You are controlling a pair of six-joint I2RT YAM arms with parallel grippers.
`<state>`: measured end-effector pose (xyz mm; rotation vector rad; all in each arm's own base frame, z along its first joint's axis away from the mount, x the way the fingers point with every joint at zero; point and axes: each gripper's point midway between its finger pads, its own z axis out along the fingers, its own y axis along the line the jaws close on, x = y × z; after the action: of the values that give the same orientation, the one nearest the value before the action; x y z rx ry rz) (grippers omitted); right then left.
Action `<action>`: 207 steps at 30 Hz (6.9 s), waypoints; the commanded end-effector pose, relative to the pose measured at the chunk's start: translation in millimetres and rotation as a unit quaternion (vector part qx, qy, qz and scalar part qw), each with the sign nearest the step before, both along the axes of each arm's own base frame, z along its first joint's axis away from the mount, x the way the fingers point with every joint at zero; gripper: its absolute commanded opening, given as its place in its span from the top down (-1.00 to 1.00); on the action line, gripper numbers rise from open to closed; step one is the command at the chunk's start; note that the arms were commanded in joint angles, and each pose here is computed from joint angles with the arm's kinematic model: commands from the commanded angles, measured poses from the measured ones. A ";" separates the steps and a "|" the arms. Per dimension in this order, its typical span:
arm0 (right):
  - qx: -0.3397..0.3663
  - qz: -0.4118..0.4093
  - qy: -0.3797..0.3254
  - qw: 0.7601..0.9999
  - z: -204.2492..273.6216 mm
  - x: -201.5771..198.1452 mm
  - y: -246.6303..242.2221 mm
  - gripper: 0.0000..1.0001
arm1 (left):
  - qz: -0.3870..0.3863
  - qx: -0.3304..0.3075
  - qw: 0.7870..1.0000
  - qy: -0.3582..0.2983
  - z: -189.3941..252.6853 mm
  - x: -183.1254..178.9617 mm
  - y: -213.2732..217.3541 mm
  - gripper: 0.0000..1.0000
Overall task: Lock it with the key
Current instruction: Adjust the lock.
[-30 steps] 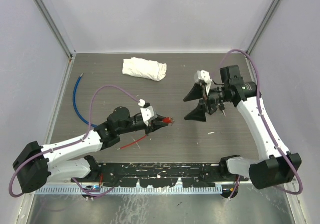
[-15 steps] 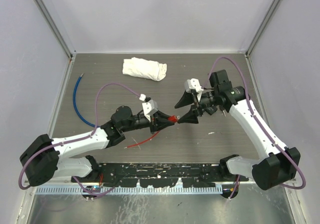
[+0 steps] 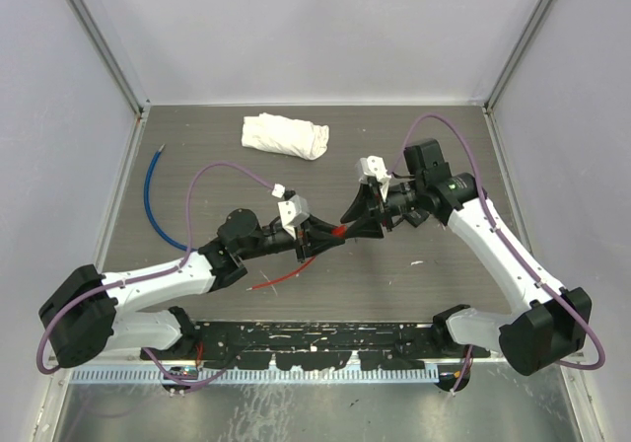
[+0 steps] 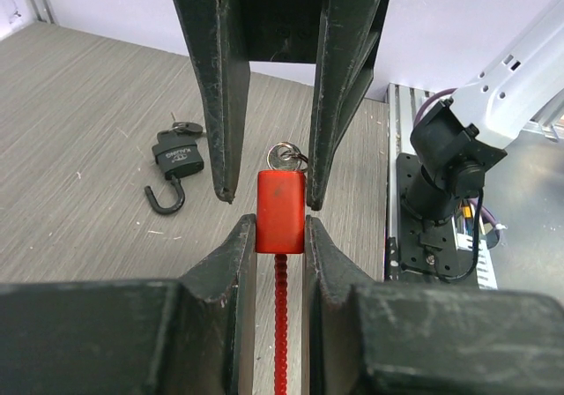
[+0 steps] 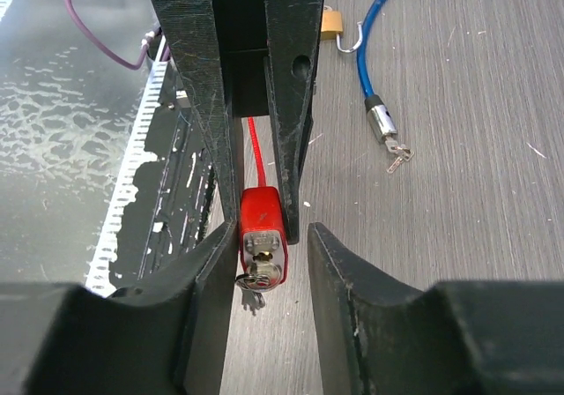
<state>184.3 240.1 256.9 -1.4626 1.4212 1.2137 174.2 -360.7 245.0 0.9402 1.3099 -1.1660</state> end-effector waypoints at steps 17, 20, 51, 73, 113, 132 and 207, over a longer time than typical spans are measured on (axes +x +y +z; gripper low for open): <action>0.016 0.018 -0.041 0.999 19.3 -6.0 1.8 0.97 | 0.019 -0.060 0.998 -0.021 35.2 4.8 3.8 0.35; 0.017 0.020 -0.043 0.999 20.5 -6.1 2.1 0.97 | 0.019 -0.053 0.998 -0.016 29.4 4.8 3.7 0.30; 0.015 0.015 -0.030 0.999 16.3 -6.3 -0.5 0.32 | -0.010 -0.043 0.999 -0.019 23.0 -0.9 -2.6 1.00; 0.019 0.020 -0.003 1.000 7.4 -11.3 0.7 0.31 | -0.006 -0.052 0.999 -0.016 25.5 0.4 -1.1 1.00; -0.007 -0.195 -0.007 0.981 57.7 70.3 -59.4 0.98 | 0.256 -0.163 0.913 0.271 5.8 11.4 122.4 -0.83; 0.018 -0.237 0.041 0.971 70.5 91.2 -55.5 0.97 | 0.371 -0.362 0.677 0.522 -46.6 81.9 121.8 -0.54; 0.051 -0.161 0.147 0.975 34.6 64.2 -39.6 0.98 | 0.151 0.096 0.983 0.035 23.2 56.3 28.7 1.00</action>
<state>252.2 189.9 261.8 -0.9925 1.8129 1.2214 244.0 -317.9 223.0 0.6216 1.7650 -0.8112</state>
